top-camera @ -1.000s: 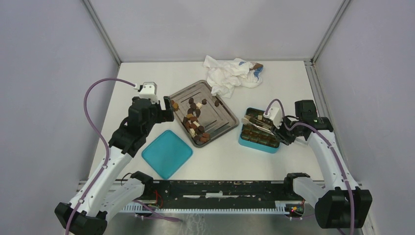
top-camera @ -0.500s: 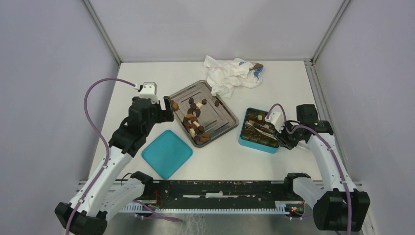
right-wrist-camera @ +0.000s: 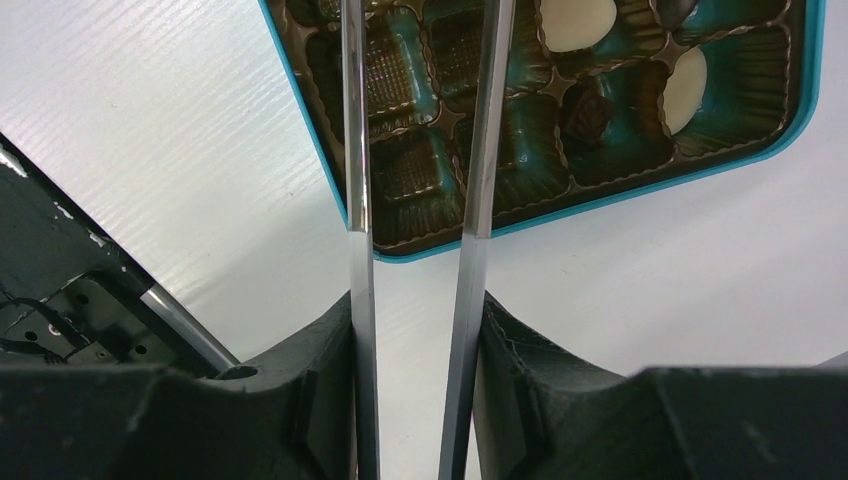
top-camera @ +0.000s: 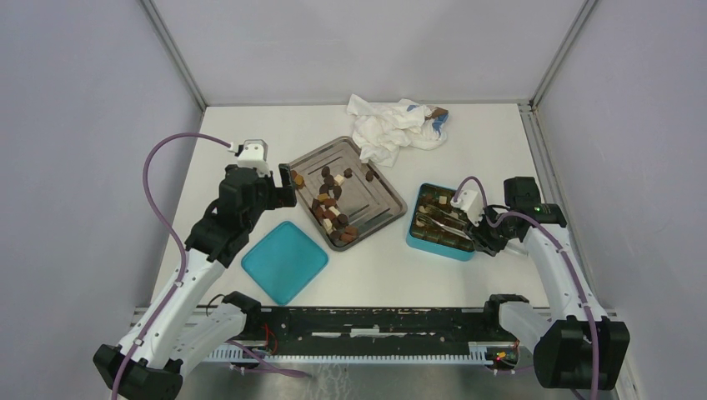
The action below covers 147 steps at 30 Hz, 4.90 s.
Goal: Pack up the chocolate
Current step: Place the fake chocolate in the packing box, then pick up the fake chocolate from the plate, then adjust the packing box at the center of the board.
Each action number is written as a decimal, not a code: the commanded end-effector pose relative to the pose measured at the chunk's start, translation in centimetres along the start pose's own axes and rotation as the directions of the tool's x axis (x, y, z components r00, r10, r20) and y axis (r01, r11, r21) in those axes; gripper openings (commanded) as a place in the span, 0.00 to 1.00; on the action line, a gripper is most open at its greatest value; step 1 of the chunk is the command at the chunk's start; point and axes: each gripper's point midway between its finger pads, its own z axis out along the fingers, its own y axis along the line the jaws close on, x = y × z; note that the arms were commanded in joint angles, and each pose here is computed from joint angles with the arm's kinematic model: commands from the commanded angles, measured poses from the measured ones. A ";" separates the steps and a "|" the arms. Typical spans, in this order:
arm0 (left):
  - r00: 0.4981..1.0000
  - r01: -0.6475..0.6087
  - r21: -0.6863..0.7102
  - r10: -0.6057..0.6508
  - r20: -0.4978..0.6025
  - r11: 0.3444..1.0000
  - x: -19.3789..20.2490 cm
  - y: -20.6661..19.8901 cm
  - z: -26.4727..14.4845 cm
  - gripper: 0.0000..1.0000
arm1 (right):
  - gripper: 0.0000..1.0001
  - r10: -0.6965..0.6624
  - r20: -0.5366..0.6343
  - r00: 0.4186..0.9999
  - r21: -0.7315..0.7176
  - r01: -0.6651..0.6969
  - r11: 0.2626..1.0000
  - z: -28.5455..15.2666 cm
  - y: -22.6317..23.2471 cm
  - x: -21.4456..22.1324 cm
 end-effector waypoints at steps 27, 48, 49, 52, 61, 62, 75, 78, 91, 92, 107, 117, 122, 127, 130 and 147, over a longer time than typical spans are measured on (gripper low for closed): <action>0.998 -0.043 0.020 0.042 0.041 0.999 -1.1 -0.2 0.1 0.98 | 0.43 -0.086 0.251 0.964 -0.037 0.098 0.994 -2.5 -0.7 -6.9; 0.998 -0.043 0.009 0.043 0.037 0.999 -1.0 0.0 0.3 0.98 | 0.42 -0.344 0.193 0.919 -0.102 0.368 0.924 2.2 2.6 -14.3; 0.998 -0.043 0.009 0.043 0.037 0.999 -1.0 0.0 0.2 0.98 | 0.42 -0.359 0.177 0.916 -0.106 0.380 0.919 2.6 2.8 -14.4; 0.998 -0.044 0.008 0.044 0.036 0.999 -1.0 0.0 0.2 0.98 | 0.42 -0.399 0.117 0.909 -0.095 0.410 0.907 3.7 3.0 -14.8; 0.998 -0.042 0.012 0.042 0.038 0.999 -1.0 0.0 0.2 0.98 | 0.42 -0.457 0.002 0.890 -0.069 0.456 0.887 6.0 2.9 -16.0; 0.998 -0.043 0.014 0.043 0.037 0.999 -1.0 -0.1 0.2 0.98 | 0.41 -0.457 -0.010 0.889 -0.070 0.456 0.887 6.3 2.9 -16.0; 0.998 -0.041 0.018 0.040 0.046 0.999 -1.2 -0.1 0.0 0.98 | 0.41 -0.478 -0.047 0.877 -0.117 0.470 0.875 7.9 3.9 -16.3; 0.998 -0.041 0.018 0.040 0.047 0.999 -1.2 -0.1 -0.1 0.98 | 0.41 -0.481 -0.052 0.875 -0.129 0.471 0.873 8.2 4.1 -16.2; 0.998 -0.041 0.019 0.040 0.047 0.999 -1.2 -0.1 -0.1 0.98 | 0.41 -0.489 -0.064 0.870 -0.150 0.476 0.867 9.5 4.4 -16.9; 0.998 -0.041 0.017 0.040 0.048 0.999 -1.2 0.0 -0.1 0.98 | 0.41 -0.488 -0.063 0.870 -0.150 0.475 0.867 9.6 4.4 -17.1; 0.998 -0.038 0.018 0.037 0.053 0.999 -1.3 0.0 -0.2 0.98 | 0.10 -0.479 -0.055 0.876 -0.095 0.473 0.876 8.9 3.7 -18.2; 0.998 -0.040 0.018 0.039 0.053 0.999 -1.3 0.0 -0.2 0.98 | 0.01 -0.446 0.030 0.895 -0.078 0.447 0.891 6.4 3.8 -18.3; 0.998 -0.040 0.023 0.039 0.052 0.999 -1.3 -0.1 -0.2 0.98 | 0.00 -0.404 0.105 0.909 -0.093 0.414 0.906 4.9 3.8 -17.8; 0.998 -0.044 0.058 0.041 0.050 0.997 -1.2 -0.7 -0.1 0.98 | 0.00 -0.332 0.178 0.926 -0.089 0.352 0.932 3.2 2.8 -16.4; 0.998 -0.053 0.125 0.048 0.046 0.991 -1.0 -1.9 -0.1 0.98 | 0.00 -0.267 0.222 0.938 -0.056 0.285 0.957 1.8 1.4 -15.2; 0.923 0.379 0.590 -0.247 -0.296 0.713 2.9 -18.7 -0.3 0.87 | 0.00 0.053 0.483 0.874 0.113 -0.122 0.986 -2.9 -5.7 -10.3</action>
